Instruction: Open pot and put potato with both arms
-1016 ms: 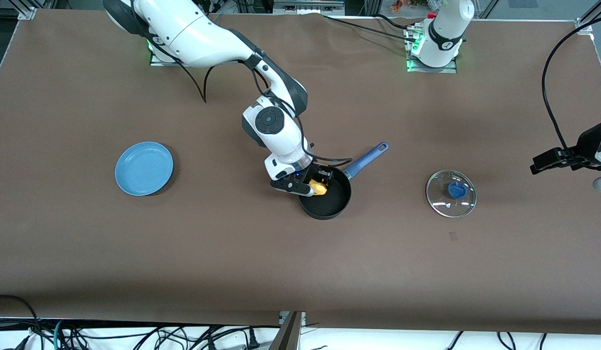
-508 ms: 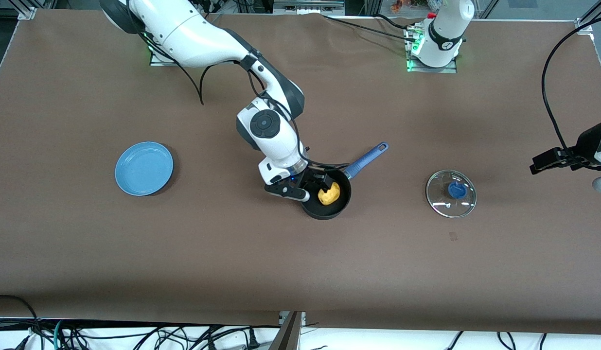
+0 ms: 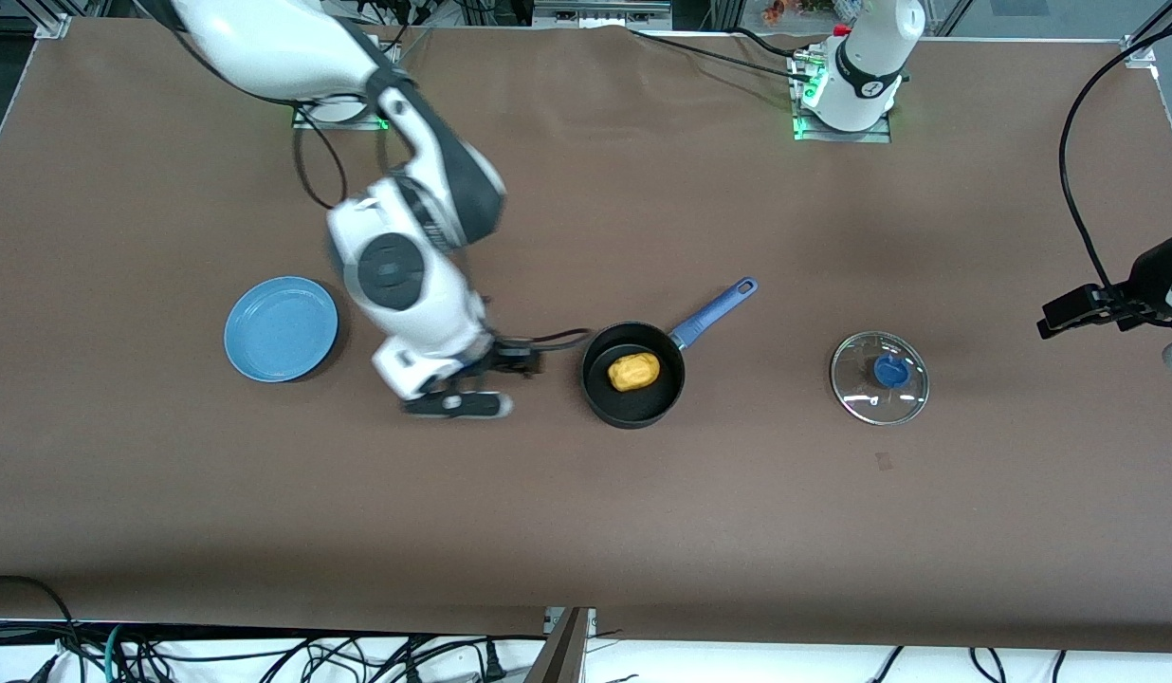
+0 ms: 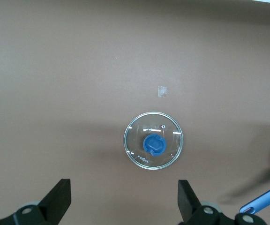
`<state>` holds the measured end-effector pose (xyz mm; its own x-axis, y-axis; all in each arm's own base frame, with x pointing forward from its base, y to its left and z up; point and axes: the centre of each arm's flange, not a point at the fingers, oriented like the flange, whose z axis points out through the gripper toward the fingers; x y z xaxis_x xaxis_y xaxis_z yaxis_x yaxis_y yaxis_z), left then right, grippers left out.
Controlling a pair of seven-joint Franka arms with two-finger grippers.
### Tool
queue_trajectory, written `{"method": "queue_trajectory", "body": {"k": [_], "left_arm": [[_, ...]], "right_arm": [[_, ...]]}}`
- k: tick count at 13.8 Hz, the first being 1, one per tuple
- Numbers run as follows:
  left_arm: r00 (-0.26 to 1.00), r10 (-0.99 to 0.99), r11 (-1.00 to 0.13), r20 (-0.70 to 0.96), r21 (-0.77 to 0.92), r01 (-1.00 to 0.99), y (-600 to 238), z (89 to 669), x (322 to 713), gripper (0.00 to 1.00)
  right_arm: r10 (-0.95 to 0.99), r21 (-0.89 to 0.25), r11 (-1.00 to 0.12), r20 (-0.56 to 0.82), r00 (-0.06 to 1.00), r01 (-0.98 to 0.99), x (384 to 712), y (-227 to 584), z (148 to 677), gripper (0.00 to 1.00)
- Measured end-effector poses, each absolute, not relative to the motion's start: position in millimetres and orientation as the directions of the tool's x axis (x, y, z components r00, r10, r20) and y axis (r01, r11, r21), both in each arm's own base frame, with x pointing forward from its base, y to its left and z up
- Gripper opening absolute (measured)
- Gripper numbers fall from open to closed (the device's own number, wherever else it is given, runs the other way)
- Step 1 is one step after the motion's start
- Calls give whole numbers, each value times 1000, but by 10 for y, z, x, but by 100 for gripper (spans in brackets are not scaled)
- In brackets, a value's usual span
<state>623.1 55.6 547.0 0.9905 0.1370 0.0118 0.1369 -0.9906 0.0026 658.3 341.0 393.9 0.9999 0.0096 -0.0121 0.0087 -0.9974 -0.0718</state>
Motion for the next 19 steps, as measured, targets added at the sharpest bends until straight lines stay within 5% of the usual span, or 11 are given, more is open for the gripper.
{"method": "queue_trajectory", "body": {"k": [4, 10, 19], "left_arm": [[991, 137, -991, 11, 3, 137, 555, 5467, 6231, 100], [991, 136, -991, 11, 3, 136, 548, 5466, 6231, 100], [991, 135, -991, 8, 3, 135, 500, 5452, 6235, 100]], "right_arm": [[136, -4, -991, -69, 988, 136, 6744, 2028, 4710, 100], [117, 21, -993, -108, 987, 120, 6323, 627, 5659, 100], [94, 43, -994, -67, 993, 97, 5682, 411, 6084, 100]]}}
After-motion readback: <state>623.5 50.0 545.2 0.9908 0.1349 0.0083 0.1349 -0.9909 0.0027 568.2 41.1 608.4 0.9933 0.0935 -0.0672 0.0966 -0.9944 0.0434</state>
